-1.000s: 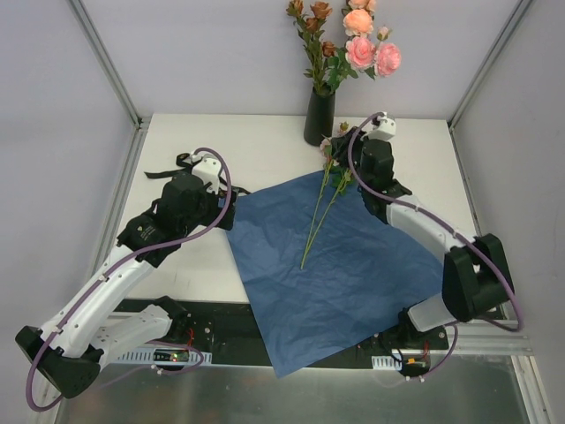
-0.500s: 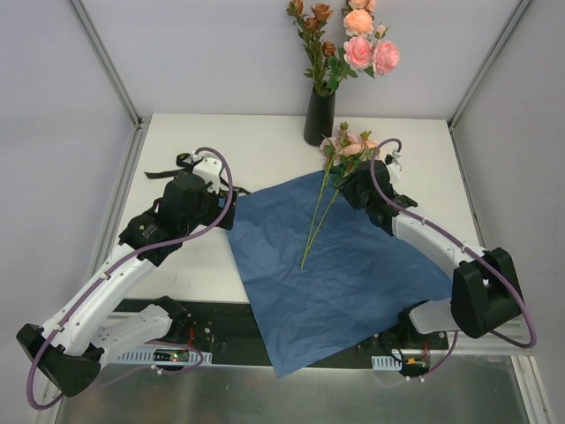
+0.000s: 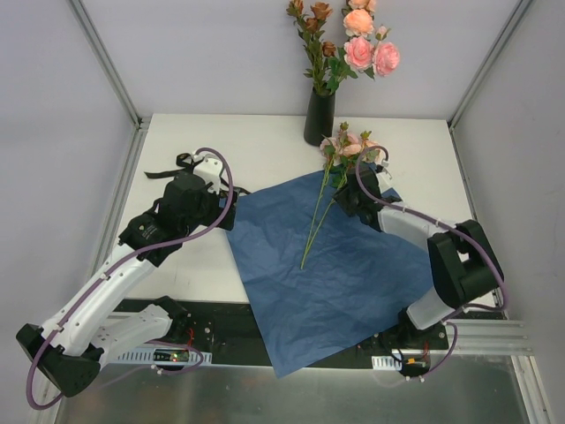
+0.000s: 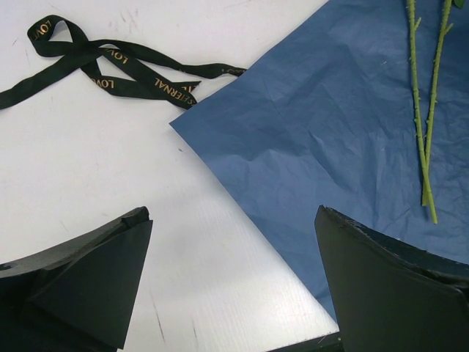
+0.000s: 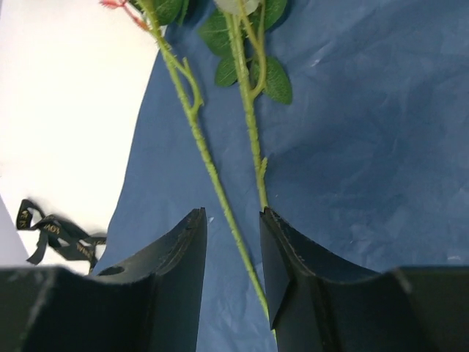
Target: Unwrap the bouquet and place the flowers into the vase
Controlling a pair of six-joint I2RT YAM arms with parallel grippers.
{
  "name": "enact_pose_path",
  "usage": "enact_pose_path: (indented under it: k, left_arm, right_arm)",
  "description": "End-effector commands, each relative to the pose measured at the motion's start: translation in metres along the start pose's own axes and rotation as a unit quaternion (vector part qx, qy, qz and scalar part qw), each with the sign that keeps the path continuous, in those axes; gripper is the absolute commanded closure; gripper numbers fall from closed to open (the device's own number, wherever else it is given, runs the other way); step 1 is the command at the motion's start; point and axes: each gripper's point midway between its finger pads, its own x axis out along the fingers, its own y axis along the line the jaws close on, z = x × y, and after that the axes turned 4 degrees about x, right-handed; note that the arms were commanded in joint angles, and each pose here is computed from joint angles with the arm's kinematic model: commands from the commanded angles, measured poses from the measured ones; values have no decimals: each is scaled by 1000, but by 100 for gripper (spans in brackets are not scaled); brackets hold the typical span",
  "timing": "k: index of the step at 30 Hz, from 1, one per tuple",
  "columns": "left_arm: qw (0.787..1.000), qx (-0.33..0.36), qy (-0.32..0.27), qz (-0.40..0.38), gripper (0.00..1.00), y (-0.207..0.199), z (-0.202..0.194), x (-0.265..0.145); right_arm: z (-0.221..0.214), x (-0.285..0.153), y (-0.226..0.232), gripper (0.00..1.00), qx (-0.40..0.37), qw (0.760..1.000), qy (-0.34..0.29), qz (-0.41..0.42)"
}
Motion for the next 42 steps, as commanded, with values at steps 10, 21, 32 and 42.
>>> enact_pose_path:
  k: [10,21,32,42]
  left_arm:
    - [1000,5,-19,-14,1,-5,9,-2]
    - [1000,7,-14,-13,1,-6,7,1]
    - [1000,7,-16,-11,1,-5,9,0]
    - [1000,7,-14,-10,1,-5,8,0]
  right_arm:
    - [15,47,-10,61,-20,1000,-14,-3]
    - [6,62,-3,61,-38,998,1,40]
    - [4,74,-14,62,-50,999,-2,20]
    - [-1,83,-26,66,-61,998,4,2]
